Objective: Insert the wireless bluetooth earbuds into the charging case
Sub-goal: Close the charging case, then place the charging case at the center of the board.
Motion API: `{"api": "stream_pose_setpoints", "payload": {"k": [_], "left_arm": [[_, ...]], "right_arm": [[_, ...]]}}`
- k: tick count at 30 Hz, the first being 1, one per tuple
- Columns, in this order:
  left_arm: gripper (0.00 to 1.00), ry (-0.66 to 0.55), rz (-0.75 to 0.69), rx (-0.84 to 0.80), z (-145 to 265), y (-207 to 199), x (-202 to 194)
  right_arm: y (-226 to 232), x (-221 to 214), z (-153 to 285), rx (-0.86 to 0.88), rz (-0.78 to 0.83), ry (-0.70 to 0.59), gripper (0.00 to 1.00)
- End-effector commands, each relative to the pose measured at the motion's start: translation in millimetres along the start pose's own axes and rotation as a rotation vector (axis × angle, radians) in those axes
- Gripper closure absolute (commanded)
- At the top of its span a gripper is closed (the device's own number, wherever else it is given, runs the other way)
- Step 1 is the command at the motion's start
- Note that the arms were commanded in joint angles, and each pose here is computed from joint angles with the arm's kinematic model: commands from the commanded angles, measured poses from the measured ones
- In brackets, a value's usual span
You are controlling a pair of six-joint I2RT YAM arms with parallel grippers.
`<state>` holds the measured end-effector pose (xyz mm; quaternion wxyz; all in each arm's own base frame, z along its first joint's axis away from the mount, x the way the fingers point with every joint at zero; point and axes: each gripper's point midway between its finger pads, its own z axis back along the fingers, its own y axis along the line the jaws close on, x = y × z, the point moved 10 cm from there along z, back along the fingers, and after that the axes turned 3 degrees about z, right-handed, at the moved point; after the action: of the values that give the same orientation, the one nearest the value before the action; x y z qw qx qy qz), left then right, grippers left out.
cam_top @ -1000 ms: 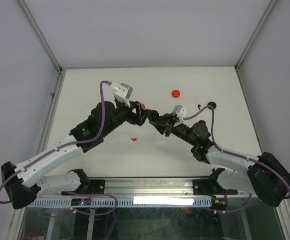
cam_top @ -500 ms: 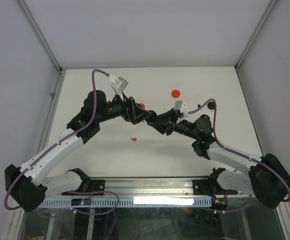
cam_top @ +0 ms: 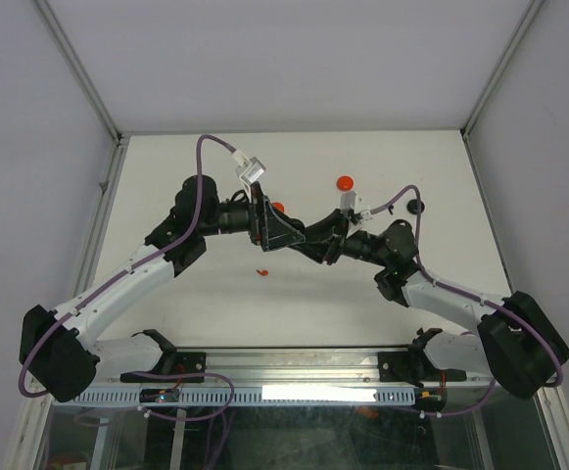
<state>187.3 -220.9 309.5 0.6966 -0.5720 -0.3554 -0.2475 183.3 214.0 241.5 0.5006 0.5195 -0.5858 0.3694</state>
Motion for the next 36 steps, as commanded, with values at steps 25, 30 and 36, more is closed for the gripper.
{"api": "stream_pose_setpoints", "payload": {"k": [25, 30, 36], "left_arm": [[0.01, -0.291, -0.239, 0.816, 66, 20, 50], [0.01, -0.345, -0.322, 1.02, 90, 23, 52], [0.01, -0.437, -0.378, 1.161, 115, 22, 46]], "right_arm": [[2, -55, 40, -0.368, -0.468, 0.477, 1.0], [5, -71, 54, -0.48, -0.591, 0.61, 1.0], [5, -89, 63, -0.585, -0.688, 0.708, 0.99]]}}
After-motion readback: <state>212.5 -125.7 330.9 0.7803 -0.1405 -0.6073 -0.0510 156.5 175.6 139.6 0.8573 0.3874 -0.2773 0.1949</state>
